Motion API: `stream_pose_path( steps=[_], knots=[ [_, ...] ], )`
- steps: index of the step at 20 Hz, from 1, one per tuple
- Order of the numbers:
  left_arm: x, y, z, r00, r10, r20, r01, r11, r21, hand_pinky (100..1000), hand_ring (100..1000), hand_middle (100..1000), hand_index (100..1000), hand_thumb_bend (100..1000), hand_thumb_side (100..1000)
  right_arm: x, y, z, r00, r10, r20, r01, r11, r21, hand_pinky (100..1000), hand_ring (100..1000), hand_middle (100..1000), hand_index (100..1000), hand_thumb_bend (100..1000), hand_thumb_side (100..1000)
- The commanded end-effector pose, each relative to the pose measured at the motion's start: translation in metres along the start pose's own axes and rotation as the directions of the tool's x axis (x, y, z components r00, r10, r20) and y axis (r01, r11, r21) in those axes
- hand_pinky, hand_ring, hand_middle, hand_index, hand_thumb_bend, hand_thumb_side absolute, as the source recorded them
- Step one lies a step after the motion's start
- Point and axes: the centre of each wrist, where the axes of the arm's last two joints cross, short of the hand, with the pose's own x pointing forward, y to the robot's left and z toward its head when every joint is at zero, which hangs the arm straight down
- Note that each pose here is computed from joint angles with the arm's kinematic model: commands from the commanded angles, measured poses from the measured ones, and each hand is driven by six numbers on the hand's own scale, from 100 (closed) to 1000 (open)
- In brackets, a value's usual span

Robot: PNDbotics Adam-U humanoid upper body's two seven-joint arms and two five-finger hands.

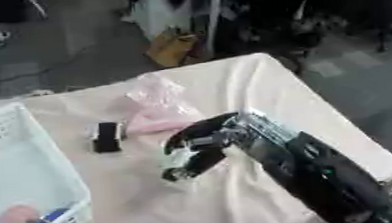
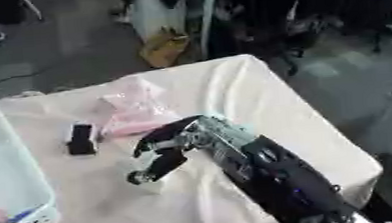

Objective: Pick up objects on the table and place them in the box.

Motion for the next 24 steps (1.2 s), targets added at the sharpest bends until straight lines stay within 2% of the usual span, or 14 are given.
stream_pose_path(
  steps=[1, 2, 3, 5, 6, 8, 12, 18, 22, 24],
  knots=[
    [0.003, 0.003, -0.008, 0.999, -0.005, 0.04, 0.005, 1.0, -0.003, 864, 951, 844, 880, 100, 853, -0.001, -0.013, 0.01, 0.999, 0.008, -0.052, -0.011, 0.998, -0.067, 931, 1000, 1000, 1000, 400, 982],
    [0.003, 0.003, -0.008, 0.999, -0.006, 0.04, 0.006, 1.0, -0.004, 865, 951, 843, 877, 100, 853, 0.0, -0.014, 0.01, 0.997, 0.004, -0.079, -0.009, 0.997, -0.071, 914, 1000, 1000, 1000, 386, 1000],
    [0.003, 0.003, -0.008, 0.999, -0.006, 0.039, 0.006, 1.0, -0.005, 865, 951, 842, 874, 100, 853, 0.001, -0.015, 0.01, 0.993, 0.0, -0.116, -0.008, 0.997, -0.073, 899, 1000, 1000, 1000, 328, 1000],
    [0.003, 0.002, -0.008, 0.999, -0.007, 0.039, 0.007, 1.0, -0.008, 865, 950, 840, 870, 100, 851, 0.006, -0.017, 0.009, 0.983, 0.005, -0.185, -0.018, 0.997, -0.071, 883, 1000, 1000, 1000, 323, 1000],
    [0.003, 0.003, -0.007, 0.999, -0.008, 0.038, 0.008, 1.0, -0.009, 864, 950, 839, 868, 100, 849, 0.008, -0.019, 0.009, 0.979, 0.007, -0.204, -0.023, 0.997, -0.076, 880, 1000, 893, 991, 287, 1000],
    [0.003, 0.003, -0.007, 0.999, -0.011, 0.039, 0.012, 1.0, -0.01, 864, 950, 838, 868, 100, 848, 0.011, -0.023, 0.01, 0.974, 0.008, -0.228, -0.03, 0.995, -0.092, 872, 1000, 862, 976, 291, 1000],
    [0.003, 0.003, -0.007, 0.999, -0.014, 0.041, 0.015, 1.0, -0.011, 863, 950, 836, 867, 100, 846, 0.013, -0.024, 0.008, 0.971, 0.01, -0.239, -0.026, 0.998, -0.065, 879, 1000, 872, 966, 313, 1000],
    [0.002, 0.004, -0.006, 0.999, -0.02, 0.041, 0.02, 1.0, -0.015, 863, 949, 832, 867, 100, 841, 0.004, -0.014, -0.003, 0.965, -0.023, -0.262, 0.019, 1.0, -0.015, 887, 1000, 870, 960, 333, 1000],
    [0.002, 0.004, -0.006, 0.999, -0.02, 0.042, 0.021, 1.0, -0.014, 863, 949, 832, 868, 100, 839, 0.004, -0.009, -0.011, 0.972, -0.051, -0.228, 0.053, 0.999, 0.002, 895, 1000, 889, 965, 340, 1000],
    [0.002, 0.004, -0.006, 0.999, -0.021, 0.044, 0.021, 1.0, -0.013, 863, 949, 831, 868, 100, 839, 0.004, -0.006, -0.014, 0.976, -0.061, -0.209, 0.065, 0.998, 0.013, 902, 1000, 896, 970, 377, 1000]
  ],
)
